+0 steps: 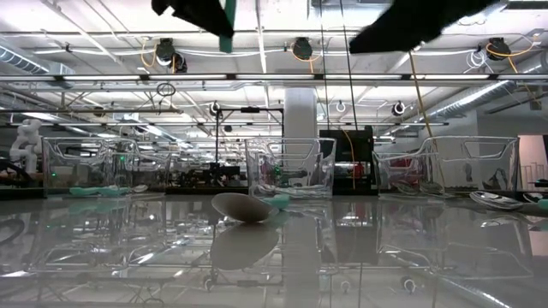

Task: Sort silverware by color (type)
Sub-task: Put the green spoon into the left transparent bin

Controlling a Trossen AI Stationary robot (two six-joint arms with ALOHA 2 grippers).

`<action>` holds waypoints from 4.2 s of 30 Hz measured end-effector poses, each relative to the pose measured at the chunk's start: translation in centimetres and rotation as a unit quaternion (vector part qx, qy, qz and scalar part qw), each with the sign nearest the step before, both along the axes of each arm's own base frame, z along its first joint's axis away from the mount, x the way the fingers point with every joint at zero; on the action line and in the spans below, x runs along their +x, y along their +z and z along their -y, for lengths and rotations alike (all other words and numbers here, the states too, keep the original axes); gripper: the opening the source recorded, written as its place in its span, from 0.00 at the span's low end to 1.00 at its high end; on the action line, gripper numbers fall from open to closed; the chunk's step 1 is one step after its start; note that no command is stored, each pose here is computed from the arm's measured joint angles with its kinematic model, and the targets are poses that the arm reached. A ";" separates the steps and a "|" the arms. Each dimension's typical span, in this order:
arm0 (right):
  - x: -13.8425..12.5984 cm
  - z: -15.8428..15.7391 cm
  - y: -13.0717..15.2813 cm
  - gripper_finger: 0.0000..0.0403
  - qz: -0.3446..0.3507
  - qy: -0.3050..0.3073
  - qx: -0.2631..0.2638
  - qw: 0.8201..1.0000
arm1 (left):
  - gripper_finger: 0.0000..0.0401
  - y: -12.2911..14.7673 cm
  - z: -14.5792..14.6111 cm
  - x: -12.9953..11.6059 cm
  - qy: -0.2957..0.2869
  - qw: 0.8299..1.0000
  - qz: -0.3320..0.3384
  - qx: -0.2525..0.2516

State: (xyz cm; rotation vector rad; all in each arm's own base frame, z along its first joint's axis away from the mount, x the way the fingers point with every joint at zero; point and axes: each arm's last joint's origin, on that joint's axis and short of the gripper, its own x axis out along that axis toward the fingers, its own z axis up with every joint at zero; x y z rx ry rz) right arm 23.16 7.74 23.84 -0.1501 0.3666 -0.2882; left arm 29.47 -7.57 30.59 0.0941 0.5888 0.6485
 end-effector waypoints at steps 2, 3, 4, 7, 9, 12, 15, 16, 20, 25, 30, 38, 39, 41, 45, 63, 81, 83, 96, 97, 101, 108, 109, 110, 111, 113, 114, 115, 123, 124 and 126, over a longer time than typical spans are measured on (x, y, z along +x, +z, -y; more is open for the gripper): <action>-0.5 -0.1 -0.6 0.43 -0.032 -0.002 0.005 0.999 | 0.11 0.6 -1.2 -0.9 0.009 1.000 -0.010 -0.020; -0.7 -0.2 -0.8 0.43 -0.041 -0.002 0.006 0.999 | 0.11 0.9 -1.7 -1.5 0.012 0.999 -0.022 -0.028; -0.8 -0.3 -0.9 0.43 -0.047 -0.001 0.006 0.999 | 0.11 1.0 -2.4 -1.9 0.016 0.999 -0.033 -0.037; -1.0 -0.5 -1.1 0.42 -0.057 0.007 -0.003 0.998 | 0.11 1.7 -4.3 -3.1 0.029 0.996 -0.049 -0.063; -1.0 -0.6 -1.0 0.42 -0.054 0.013 -0.008 0.998 | 0.11 1.9 -5.6 -3.6 0.043 0.994 -0.060 -0.075; -1.0 -0.7 -0.9 0.42 -0.055 0.019 -0.017 0.998 | 0.11 2.1 -7.2 -4.7 0.055 0.990 -0.088 -0.097; -1.2 -0.6 -1.0 0.42 -0.065 0.022 -0.027 0.997 | 0.11 2.5 -8.7 -5.6 0.071 0.986 -0.097 -0.115; -1.2 -0.6 -1.0 0.42 -0.067 0.022 -0.028 0.997 | 0.11 2.5 -9.2 -6.1 0.076 0.983 -0.111 -0.121; -1.5 -0.5 -1.1 0.42 -0.082 0.022 -0.036 0.996 | 0.11 2.9 -11.1 -7.8 0.102 0.975 -0.127 -0.151; -1.6 -0.5 -1.0 0.42 -0.083 0.023 -0.039 0.995 | 0.11 3.6 -13.3 -9.4 0.107 0.968 -0.116 -0.194; -1.7 -0.6 -1.1 0.42 -0.088 0.028 -0.044 0.995 | 0.11 3.5 -15.9 -10.5 0.134 0.959 -0.121 -0.217; -1.8 -0.7 -1.2 0.42 -0.095 0.032 -0.047 0.994 | 0.11 2.5 -19.6 -12.9 0.193 0.934 -0.120 -0.275; -1.9 -0.8 -1.2 0.42 -0.097 0.033 -0.048 0.994 | 0.11 2.1 -20.0 -13.2 0.195 0.930 -0.119 -0.288; -2.0 -0.8 -1.3 0.42 -0.101 0.035 -0.050 0.993 | 0.11 1.1 -20.7 -13.8 0.200 0.920 -0.120 -0.314; -2.1 -1.0 -1.4 0.42 -0.103 0.037 -0.046 0.993 | 0.11 -1.3 -21.8 -15.0 0.226 0.900 -0.128 -0.350; -2.2 -1.1 -1.4 0.42 -0.104 0.038 -0.046 0.993 | 0.14 -7.1 -23.2 -18.2 0.327 0.846 -0.138 -0.397; -2.2 -1.1 -1.4 0.42 -0.104 0.038 -0.046 0.993 | 0.14 -10.2 -25.4 -17.0 0.364 0.814 -0.165 -0.421; -2.2 -1.1 -1.4 0.42 -0.104 0.038 -0.046 0.993 | 0.14 -10.3 -25.5 -17.0 0.368 0.814 -0.170 -0.416; -2.2 -1.1 -1.4 0.42 -0.105 0.038 -0.048 0.993 | 0.14 -10.3 -25.5 -17.1 0.383 0.811 -0.171 -0.408; -2.2 -1.1 -1.4 0.42 -0.105 0.038 -0.048 0.993 | 0.14 -10.3 -25.5 -17.1 0.383 0.811 -0.171 -0.408; -2.2 -1.1 -1.4 0.42 -0.105 0.038 -0.048 0.993 | 0.17 -10.3 -25.5 -17.1 0.389 0.808 -0.167 -0.410; -2.2 -1.1 -1.4 0.42 -0.105 0.038 -0.048 0.993 | 0.27 -10.3 -25.5 -17.1 0.392 0.806 -0.165 -0.410; -2.2 -1.1 -1.4 0.42 -0.105 0.038 -0.048 0.993 | 0.28 -10.3 -25.5 -17.1 0.393 0.806 -0.165 -0.410; -2.2 -1.1 -1.4 0.42 -0.105 0.038 -0.048 0.993 | 0.28 -10.3 -25.5 -17.1 0.392 0.807 -0.165 -0.410; -2.2 -1.1 -1.4 0.42 -0.105 0.038 -0.048 0.993 | 0.28 -10.3 -25.5 -17.1 0.391 0.807 -0.166 -0.410; -2.2 -1.1 -1.4 0.42 -0.105 0.038 -0.048 0.993 | 0.28 -10.3 -25.4 -16.9 0.386 0.810 -0.169 -0.409; -2.2 -1.1 -1.4 0.42 -0.105 0.038 -0.048 0.993 | 0.28 -10.2 -25.4 -16.8 0.383 0.811 -0.171 -0.408; -2.2 -1.1 -1.4 0.42 -0.105 0.039 -0.048 0.993 | 0.28 -10.1 -25.3 -16.6 0.380 0.813 -0.171 -0.407; -2.2 -1.1 -1.4 0.42 -0.107 0.041 -0.054 0.992 | 0.28 -7.7 -24.5 -13.7 0.324 0.852 -0.160 -0.379; -2.2 -1.1 -1.4 0.42 -0.107 0.041 -0.054 0.992 | 0.28 -7.2 -24.3 -13.2 0.313 0.859 -0.157 -0.374; -2.2 -1.1 -1.4 0.42 -0.107 0.041 -0.055 0.992 | 0.28 -6.2 -23.8 -12.1 0.295 0.871 -0.150 -0.363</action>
